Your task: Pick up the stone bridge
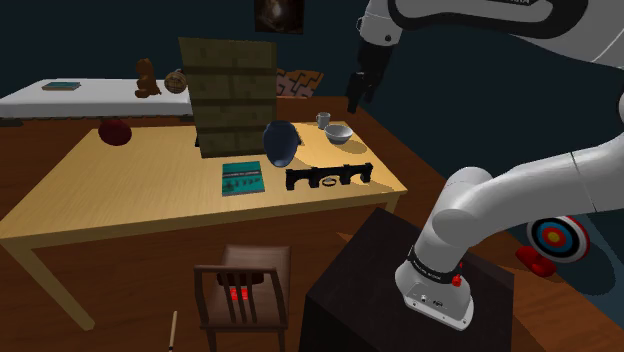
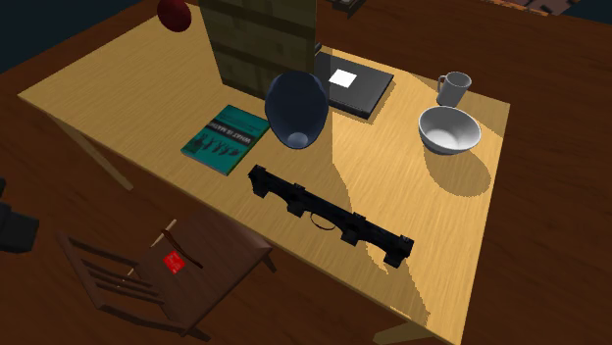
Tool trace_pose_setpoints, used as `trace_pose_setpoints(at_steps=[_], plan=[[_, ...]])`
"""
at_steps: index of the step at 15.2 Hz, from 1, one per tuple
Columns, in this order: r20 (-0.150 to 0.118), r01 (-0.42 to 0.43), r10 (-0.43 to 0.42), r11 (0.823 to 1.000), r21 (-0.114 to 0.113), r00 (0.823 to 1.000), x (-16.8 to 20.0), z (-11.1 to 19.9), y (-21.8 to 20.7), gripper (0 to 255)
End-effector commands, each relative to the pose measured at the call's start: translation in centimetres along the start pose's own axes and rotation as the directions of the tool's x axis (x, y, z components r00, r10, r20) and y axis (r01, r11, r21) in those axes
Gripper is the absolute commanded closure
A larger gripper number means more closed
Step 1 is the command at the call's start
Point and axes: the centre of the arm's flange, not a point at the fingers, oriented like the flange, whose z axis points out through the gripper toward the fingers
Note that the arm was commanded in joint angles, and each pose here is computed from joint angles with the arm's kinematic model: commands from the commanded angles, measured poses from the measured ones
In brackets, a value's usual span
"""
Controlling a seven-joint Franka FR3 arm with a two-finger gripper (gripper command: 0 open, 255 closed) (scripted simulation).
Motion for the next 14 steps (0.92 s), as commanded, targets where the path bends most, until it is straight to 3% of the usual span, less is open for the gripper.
trace_pose_setpoints(at_steps=[1, 7, 14], plan=[[0.000, 0.000, 0.000, 1.000, 0.000, 1.000, 0.0, 0.0, 0.0, 0], [0.018, 0.113, -0.113, 0.993, 0.019, 0.993, 1.7, 6.2, 5.0, 0], [0.035, 0.243, -0.244, 0.969, 0.044, 0.969, 4.2, 13.5, 10.5, 0]])
